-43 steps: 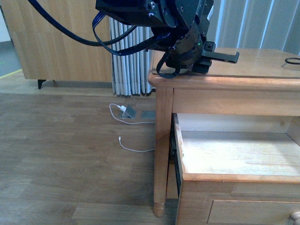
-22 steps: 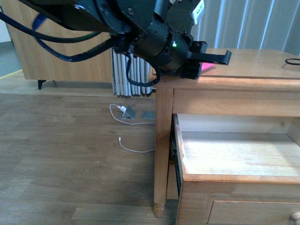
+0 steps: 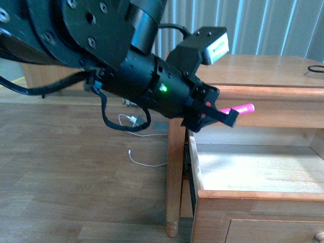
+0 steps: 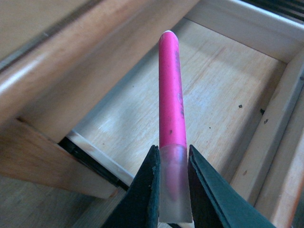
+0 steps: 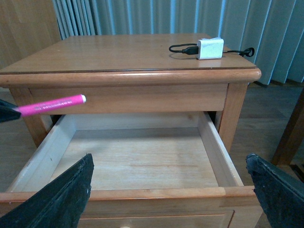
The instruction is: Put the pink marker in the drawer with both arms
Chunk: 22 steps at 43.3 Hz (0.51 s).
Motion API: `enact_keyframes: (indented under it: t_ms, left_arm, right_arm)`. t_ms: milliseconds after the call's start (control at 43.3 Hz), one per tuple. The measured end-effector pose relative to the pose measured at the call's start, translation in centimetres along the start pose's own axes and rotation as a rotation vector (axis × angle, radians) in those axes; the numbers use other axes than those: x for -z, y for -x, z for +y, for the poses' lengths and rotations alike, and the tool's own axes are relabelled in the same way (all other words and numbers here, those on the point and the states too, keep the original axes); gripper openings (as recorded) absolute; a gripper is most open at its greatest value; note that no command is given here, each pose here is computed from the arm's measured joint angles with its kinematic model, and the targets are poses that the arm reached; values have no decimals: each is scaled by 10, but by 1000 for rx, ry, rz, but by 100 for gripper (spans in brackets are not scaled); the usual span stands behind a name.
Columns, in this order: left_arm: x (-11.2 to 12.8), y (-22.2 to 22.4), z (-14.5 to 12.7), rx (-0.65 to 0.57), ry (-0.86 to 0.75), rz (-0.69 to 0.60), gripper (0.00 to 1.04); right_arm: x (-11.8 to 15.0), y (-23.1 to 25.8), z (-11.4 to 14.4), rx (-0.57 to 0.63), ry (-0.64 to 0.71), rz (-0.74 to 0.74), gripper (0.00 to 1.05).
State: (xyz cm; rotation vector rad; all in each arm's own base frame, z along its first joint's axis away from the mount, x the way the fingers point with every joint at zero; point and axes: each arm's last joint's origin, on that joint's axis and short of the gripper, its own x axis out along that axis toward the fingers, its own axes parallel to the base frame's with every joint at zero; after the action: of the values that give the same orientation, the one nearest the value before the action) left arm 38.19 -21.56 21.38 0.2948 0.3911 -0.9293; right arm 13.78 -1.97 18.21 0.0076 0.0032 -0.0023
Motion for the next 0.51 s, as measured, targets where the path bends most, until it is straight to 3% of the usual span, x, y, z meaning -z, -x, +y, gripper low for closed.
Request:
enact_keyframes:
  t_ms: [508]
  left_arm:
    - [37,-91,-21,27,29,103,14]
  right_arm:
    - [0,0,0,0,0,0,96]
